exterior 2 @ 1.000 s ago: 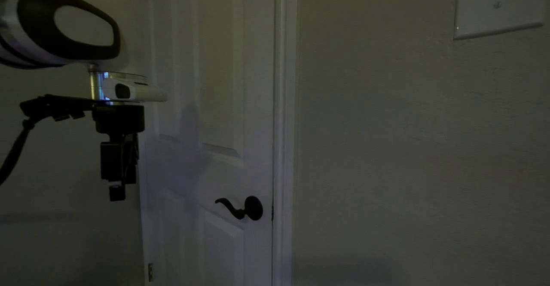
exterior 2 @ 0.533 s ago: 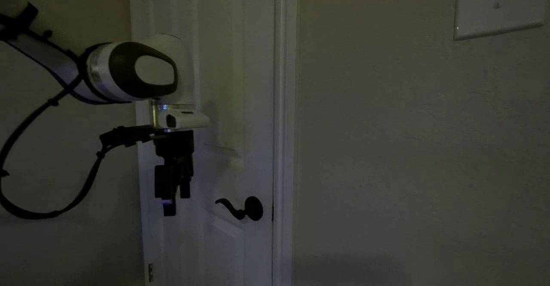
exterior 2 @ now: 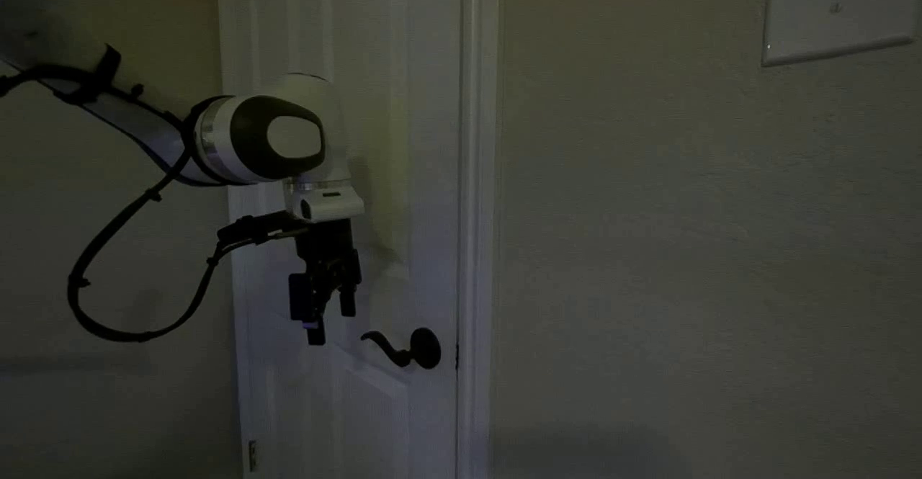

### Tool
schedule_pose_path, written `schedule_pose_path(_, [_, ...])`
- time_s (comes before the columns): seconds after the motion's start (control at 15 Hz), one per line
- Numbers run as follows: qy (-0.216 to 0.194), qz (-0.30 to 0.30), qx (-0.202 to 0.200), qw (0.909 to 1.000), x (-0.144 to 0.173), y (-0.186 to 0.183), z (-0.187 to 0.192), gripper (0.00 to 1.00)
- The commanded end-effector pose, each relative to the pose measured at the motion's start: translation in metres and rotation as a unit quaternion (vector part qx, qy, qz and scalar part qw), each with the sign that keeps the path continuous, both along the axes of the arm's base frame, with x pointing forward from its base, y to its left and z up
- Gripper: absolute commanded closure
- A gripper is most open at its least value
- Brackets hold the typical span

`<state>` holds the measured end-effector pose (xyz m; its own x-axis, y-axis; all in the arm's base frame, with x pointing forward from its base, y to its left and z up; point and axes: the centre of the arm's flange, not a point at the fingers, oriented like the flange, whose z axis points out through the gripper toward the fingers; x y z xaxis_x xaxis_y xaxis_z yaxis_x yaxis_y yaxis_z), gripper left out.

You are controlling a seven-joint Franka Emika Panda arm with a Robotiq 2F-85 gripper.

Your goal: Open the door

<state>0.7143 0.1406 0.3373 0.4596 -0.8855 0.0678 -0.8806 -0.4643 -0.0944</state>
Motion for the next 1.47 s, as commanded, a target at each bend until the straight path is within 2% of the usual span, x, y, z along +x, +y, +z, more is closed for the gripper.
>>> schedule_pose_path(0.0, [-0.018,-0.042,-0.002,0.999,0.013,0.01,-0.01,0.0])
schedule_pose_path(0.33, [-0.035,-0.05,-0.016,0.998,0.03,0.005,-0.03,0.0])
schedule_pose_path(0.73, [-0.07,-0.042,-0.027,0.9963,0.051,0.001,-0.035,0.1])
schedule_pose_path(0.8, [-0.068,-0.041,-0.025,0.9965,0.051,0.003,-0.037,0.31])
schedule_pose_path(0.87, [-0.067,-0.039,-0.023,0.9967,0.051,0.004,-0.039,0.33])
schedule_pose_path(1.4, [-0.061,-0.031,-0.028,0.9973,0.046,0.005,-0.052,0.86])
